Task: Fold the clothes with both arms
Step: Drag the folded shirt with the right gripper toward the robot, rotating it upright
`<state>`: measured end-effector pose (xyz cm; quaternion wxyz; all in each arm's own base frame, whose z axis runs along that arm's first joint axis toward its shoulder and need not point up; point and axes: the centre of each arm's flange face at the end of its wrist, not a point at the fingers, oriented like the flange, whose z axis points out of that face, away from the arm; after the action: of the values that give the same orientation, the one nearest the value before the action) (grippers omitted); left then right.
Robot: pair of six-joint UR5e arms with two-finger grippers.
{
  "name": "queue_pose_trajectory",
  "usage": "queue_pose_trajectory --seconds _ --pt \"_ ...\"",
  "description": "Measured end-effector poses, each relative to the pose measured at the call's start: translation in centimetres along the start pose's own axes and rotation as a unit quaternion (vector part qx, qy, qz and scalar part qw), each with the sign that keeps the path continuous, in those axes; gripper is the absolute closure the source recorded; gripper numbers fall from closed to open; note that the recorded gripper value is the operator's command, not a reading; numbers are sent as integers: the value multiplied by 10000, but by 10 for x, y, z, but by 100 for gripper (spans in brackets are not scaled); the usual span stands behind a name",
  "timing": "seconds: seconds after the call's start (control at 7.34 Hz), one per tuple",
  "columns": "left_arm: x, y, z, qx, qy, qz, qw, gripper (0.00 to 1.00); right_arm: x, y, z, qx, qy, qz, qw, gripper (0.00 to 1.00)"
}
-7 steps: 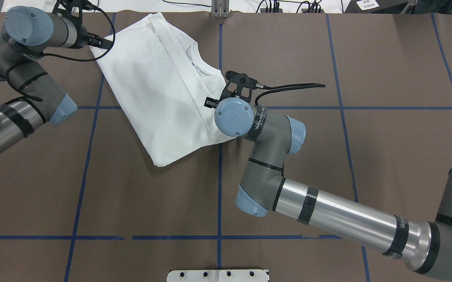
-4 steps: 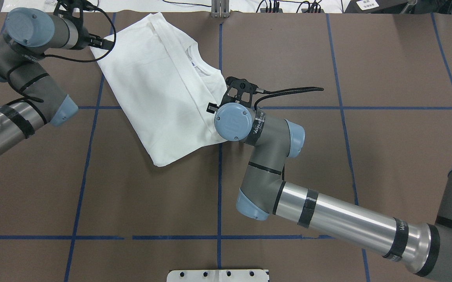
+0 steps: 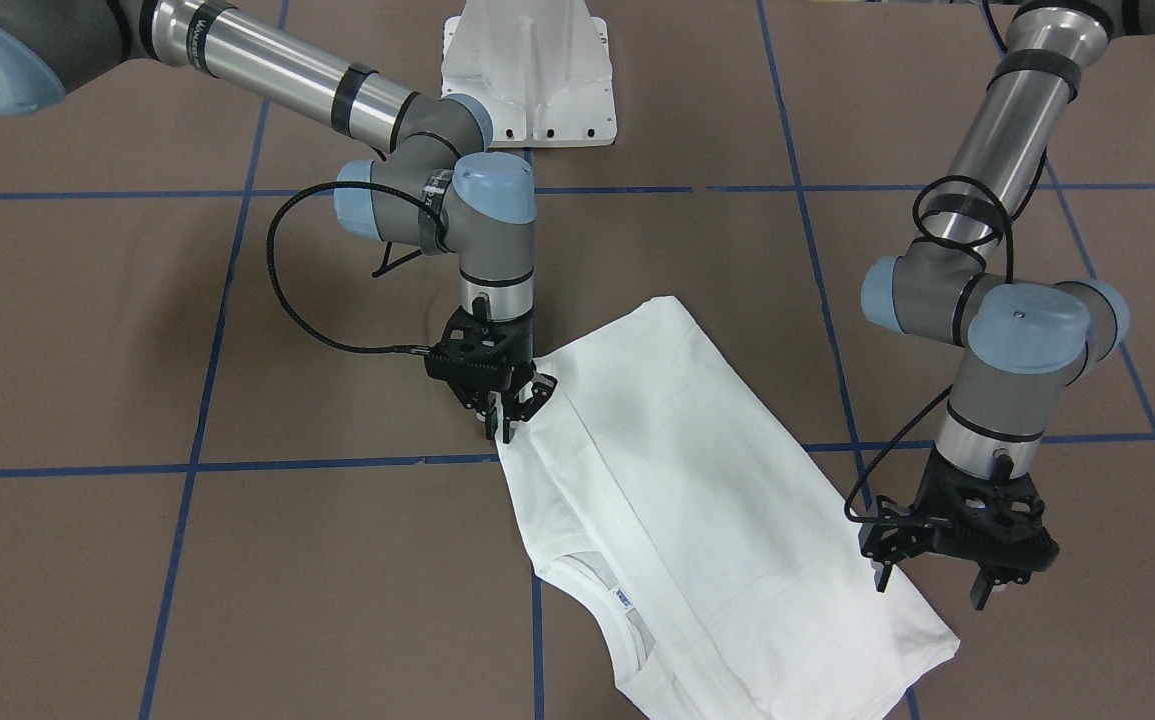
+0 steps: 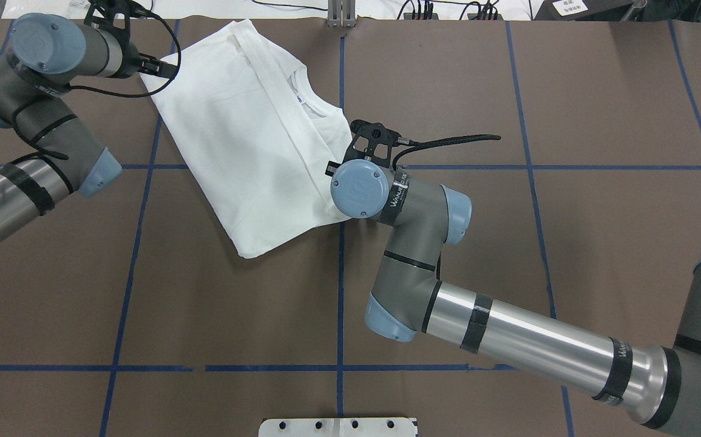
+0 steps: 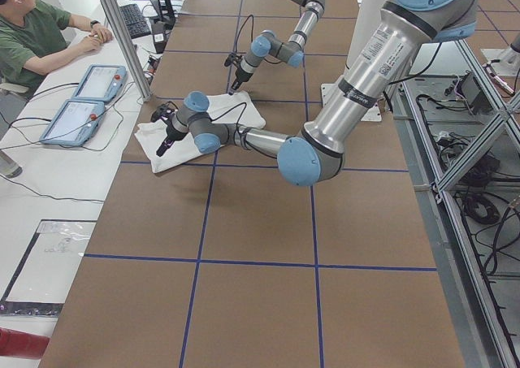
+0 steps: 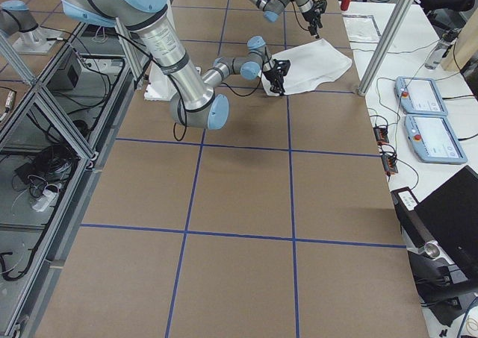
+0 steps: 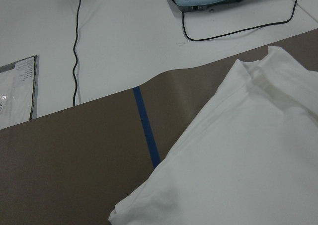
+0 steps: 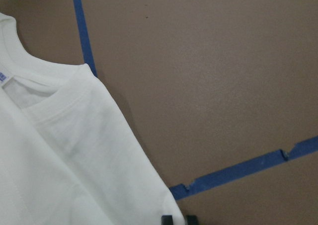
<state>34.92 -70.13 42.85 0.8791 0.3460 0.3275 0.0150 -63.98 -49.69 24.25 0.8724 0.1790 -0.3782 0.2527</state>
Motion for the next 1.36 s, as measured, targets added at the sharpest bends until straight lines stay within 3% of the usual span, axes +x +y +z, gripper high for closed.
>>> queue_pose_trajectory --seconds 0.55,0.95,1.09,1.36 --pt "2 0 -1 9 16 -45 10000 0 8 -7 -11 -71 83 -44 9999 100" --pt "3 2 -2 12 32 -65 10000 0 97 -25 -54 -142 19 -407 9991 100" --pt "1 6 -2 1 28 -62 10000 0 114 -11 -75 -178 -15 -486 9987 100" --pt "0 9 -5 2 41 -56 10000 0 114 52 -120 -221 63 -508 9984 100"
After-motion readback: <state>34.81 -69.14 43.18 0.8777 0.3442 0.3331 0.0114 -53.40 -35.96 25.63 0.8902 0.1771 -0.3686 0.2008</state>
